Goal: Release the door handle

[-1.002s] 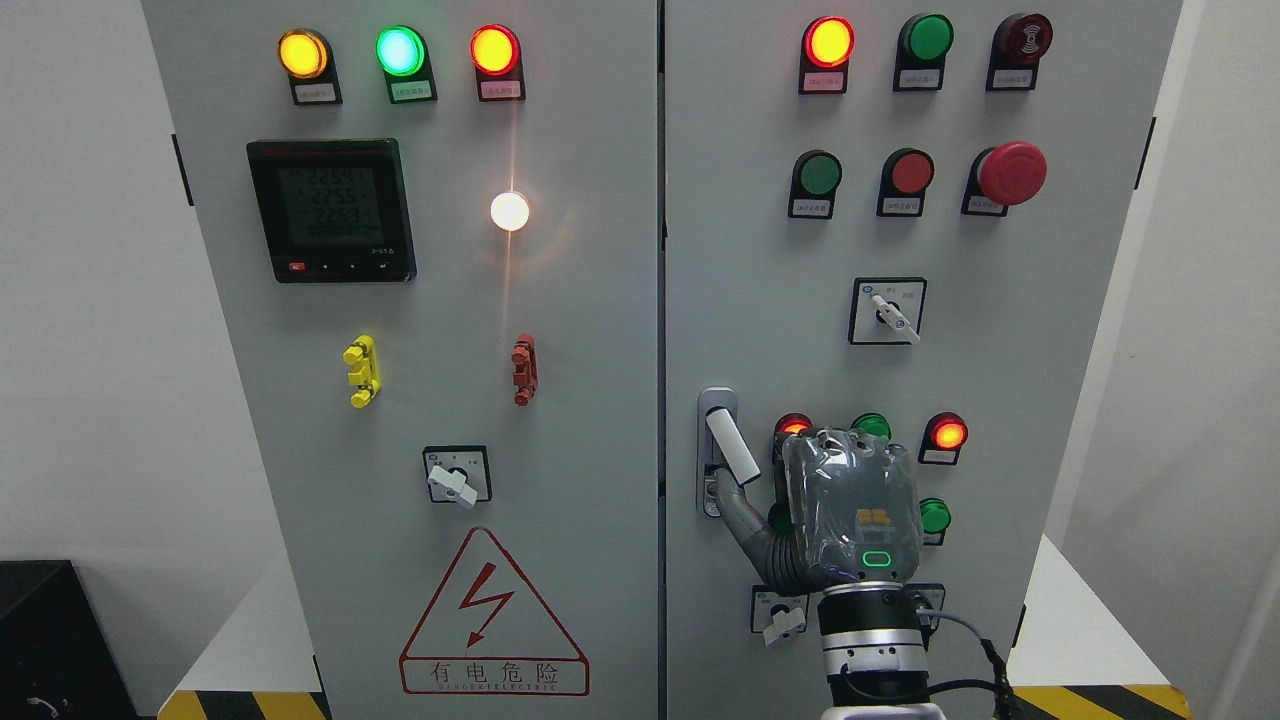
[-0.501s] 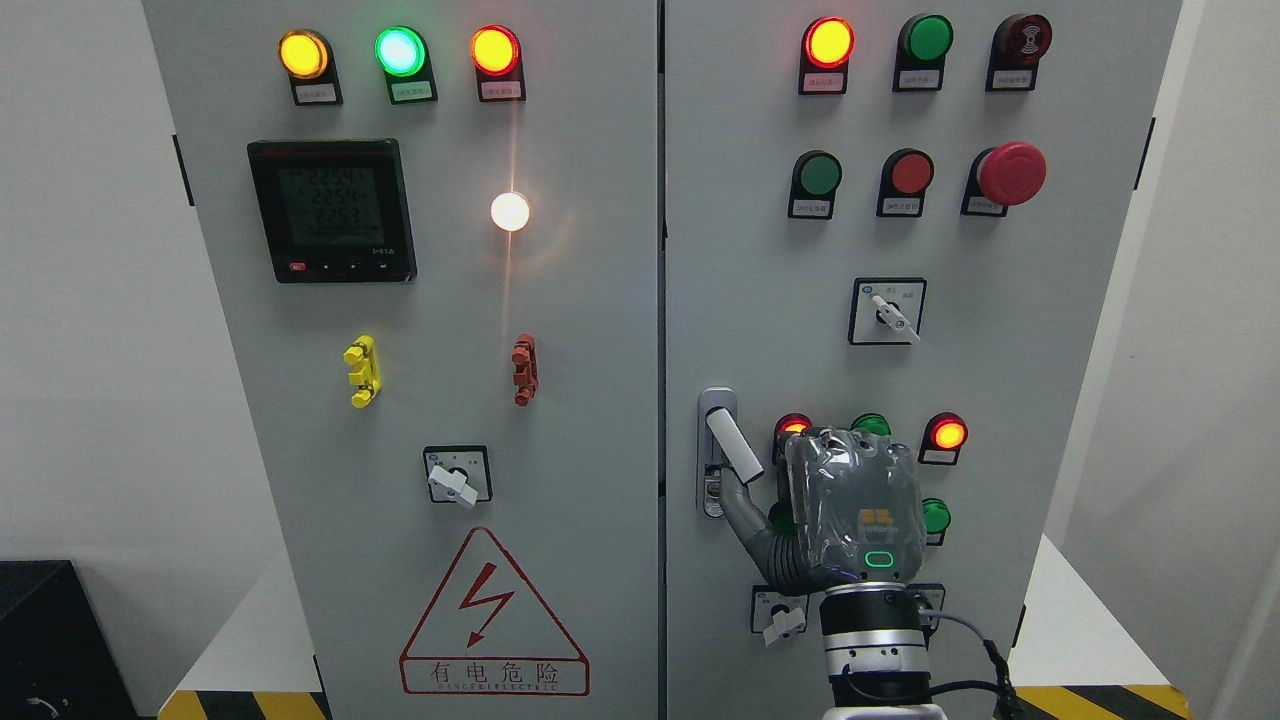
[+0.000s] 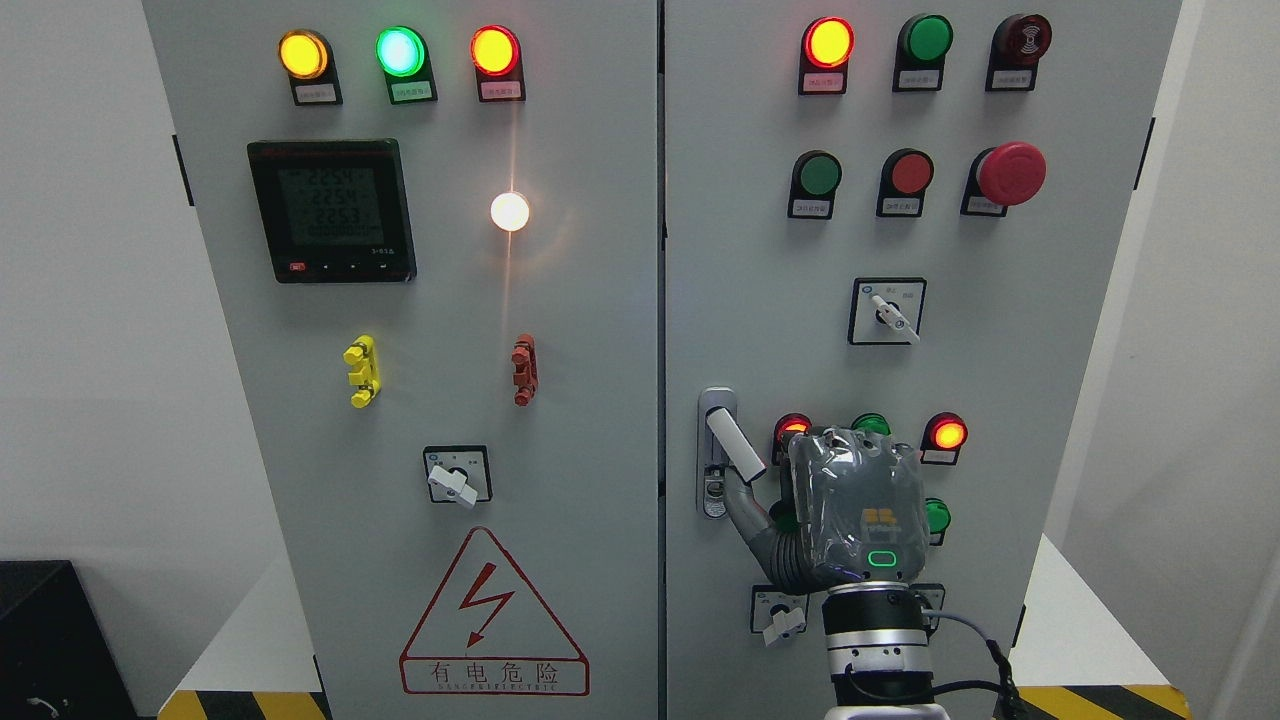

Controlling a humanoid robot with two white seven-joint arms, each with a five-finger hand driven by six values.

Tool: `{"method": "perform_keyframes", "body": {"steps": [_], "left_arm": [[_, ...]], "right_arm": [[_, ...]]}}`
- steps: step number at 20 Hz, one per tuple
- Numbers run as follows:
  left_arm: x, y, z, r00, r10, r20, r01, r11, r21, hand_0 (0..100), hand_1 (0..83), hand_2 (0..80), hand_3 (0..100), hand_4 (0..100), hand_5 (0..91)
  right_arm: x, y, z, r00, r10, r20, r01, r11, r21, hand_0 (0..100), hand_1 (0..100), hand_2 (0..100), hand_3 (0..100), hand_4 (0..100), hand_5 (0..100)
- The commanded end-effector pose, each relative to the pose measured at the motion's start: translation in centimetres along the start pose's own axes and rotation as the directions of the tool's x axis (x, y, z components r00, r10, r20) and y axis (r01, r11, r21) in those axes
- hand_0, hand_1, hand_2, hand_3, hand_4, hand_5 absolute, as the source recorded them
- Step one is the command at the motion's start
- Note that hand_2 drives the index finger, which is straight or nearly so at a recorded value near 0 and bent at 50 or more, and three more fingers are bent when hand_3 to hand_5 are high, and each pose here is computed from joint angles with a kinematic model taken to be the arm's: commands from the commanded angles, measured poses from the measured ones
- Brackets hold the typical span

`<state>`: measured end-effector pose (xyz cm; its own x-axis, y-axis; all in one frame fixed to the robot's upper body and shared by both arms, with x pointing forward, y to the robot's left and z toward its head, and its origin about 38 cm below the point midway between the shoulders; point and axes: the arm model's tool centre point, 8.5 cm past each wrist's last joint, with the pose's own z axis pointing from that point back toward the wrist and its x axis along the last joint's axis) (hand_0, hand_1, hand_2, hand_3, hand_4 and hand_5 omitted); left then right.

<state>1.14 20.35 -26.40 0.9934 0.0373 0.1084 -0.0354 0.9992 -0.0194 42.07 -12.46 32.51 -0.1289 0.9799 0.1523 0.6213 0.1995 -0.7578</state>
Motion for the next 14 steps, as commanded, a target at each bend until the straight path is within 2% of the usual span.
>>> {"method": "perform_keyframes", "body": {"steps": [1,14], "left_arm": [[0.68,0.11,-0.01,1.0,-0.002,-0.003,0.002,1.0,0.004,12,55.6,0.0,0,0,0.0],[0.68,0.11,-0.01,1.0,-0.003,-0.003,0.003,1.0,0.004,12,55.6,0.0,0,0,0.0]], "right_arm": [[-0.11,-0.18,-0.07,1.0,0.001,-0.003,-0.001,1.0,-0.009,46,47,92,100,100,100],[-0.27,-0.42,-0.12,1.0,-0.001,-0.008,0.001,1.0,-0.018,47,46,92,100,100,100]]}}
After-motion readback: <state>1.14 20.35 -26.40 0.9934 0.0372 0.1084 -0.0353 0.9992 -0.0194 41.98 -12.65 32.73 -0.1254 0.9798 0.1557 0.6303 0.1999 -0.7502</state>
